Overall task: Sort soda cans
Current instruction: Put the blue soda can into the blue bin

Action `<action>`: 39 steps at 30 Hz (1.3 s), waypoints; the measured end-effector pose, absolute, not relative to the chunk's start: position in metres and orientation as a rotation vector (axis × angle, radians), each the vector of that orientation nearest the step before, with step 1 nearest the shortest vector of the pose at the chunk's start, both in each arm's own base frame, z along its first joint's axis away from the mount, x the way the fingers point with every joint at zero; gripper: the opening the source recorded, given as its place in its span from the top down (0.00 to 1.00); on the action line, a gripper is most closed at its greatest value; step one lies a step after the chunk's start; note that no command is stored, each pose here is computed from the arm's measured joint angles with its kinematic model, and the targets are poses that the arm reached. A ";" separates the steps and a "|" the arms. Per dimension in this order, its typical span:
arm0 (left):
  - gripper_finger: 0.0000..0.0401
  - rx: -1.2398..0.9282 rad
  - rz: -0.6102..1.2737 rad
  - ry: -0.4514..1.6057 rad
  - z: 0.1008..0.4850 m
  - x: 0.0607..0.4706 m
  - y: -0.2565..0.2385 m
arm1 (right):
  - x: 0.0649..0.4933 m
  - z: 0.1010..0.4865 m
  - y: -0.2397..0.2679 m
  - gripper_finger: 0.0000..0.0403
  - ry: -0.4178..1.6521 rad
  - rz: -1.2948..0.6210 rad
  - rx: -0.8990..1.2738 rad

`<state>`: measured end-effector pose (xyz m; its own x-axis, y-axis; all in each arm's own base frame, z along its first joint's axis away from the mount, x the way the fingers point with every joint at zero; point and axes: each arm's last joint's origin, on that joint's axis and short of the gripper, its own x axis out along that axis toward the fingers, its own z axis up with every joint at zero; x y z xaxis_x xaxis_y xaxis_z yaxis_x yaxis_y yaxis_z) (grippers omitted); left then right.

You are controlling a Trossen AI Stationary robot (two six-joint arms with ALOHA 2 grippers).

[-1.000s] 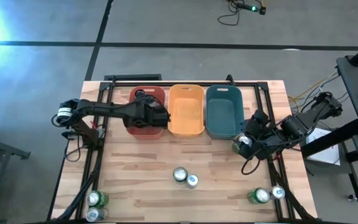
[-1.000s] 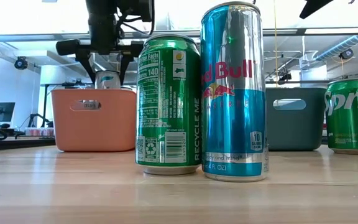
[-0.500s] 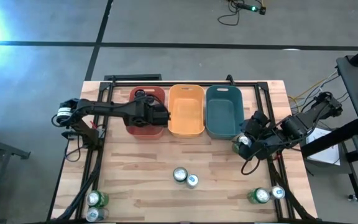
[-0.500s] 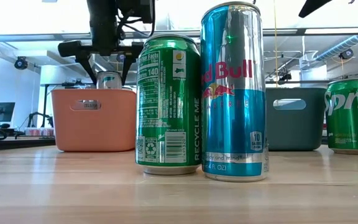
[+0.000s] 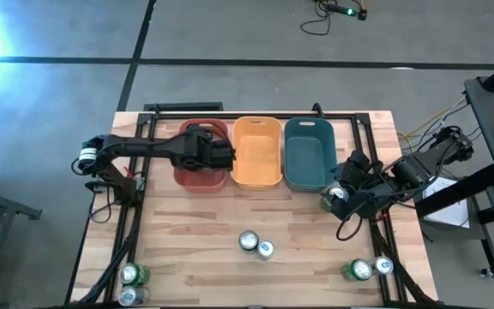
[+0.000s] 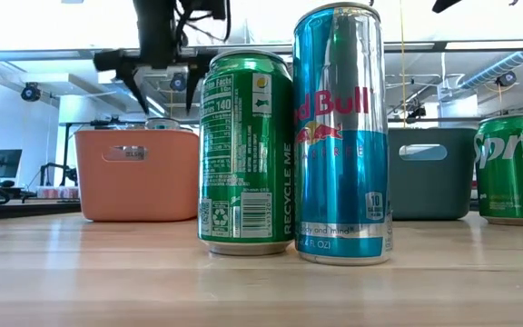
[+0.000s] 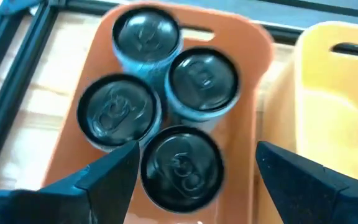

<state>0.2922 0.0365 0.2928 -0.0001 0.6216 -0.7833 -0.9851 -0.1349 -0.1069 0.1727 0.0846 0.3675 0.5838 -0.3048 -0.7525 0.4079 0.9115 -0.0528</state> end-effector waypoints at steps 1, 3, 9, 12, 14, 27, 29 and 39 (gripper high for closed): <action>0.24 -0.821 1.512 0.587 0.300 0.293 0.035 | 0.173 0.368 0.085 0.11 0.850 -0.417 0.124; 0.24 -0.784 1.468 0.590 0.317 0.293 0.030 | 0.173 0.367 0.084 0.11 0.850 -0.420 0.121; 0.24 -0.520 1.207 0.535 0.387 0.298 0.007 | 0.185 0.363 0.090 0.11 0.794 -0.334 0.056; 0.24 -0.369 1.102 0.497 0.419 0.295 -0.005 | 0.195 0.356 0.097 0.11 0.766 -0.215 -0.022; 0.24 -0.297 1.035 0.494 0.435 0.291 -0.013 | 0.204 0.351 0.100 0.11 0.727 -0.159 -0.026; 0.24 -0.125 0.630 0.459 0.474 0.266 -0.096 | 0.275 0.303 0.151 0.11 0.671 -0.021 0.033; 0.24 -0.117 0.593 0.461 0.474 0.263 -0.106 | 0.283 0.294 0.161 0.11 0.701 -0.014 0.023; 0.24 -0.191 0.550 0.444 0.470 0.255 -0.127 | 0.310 0.249 0.195 0.11 0.775 -0.015 0.016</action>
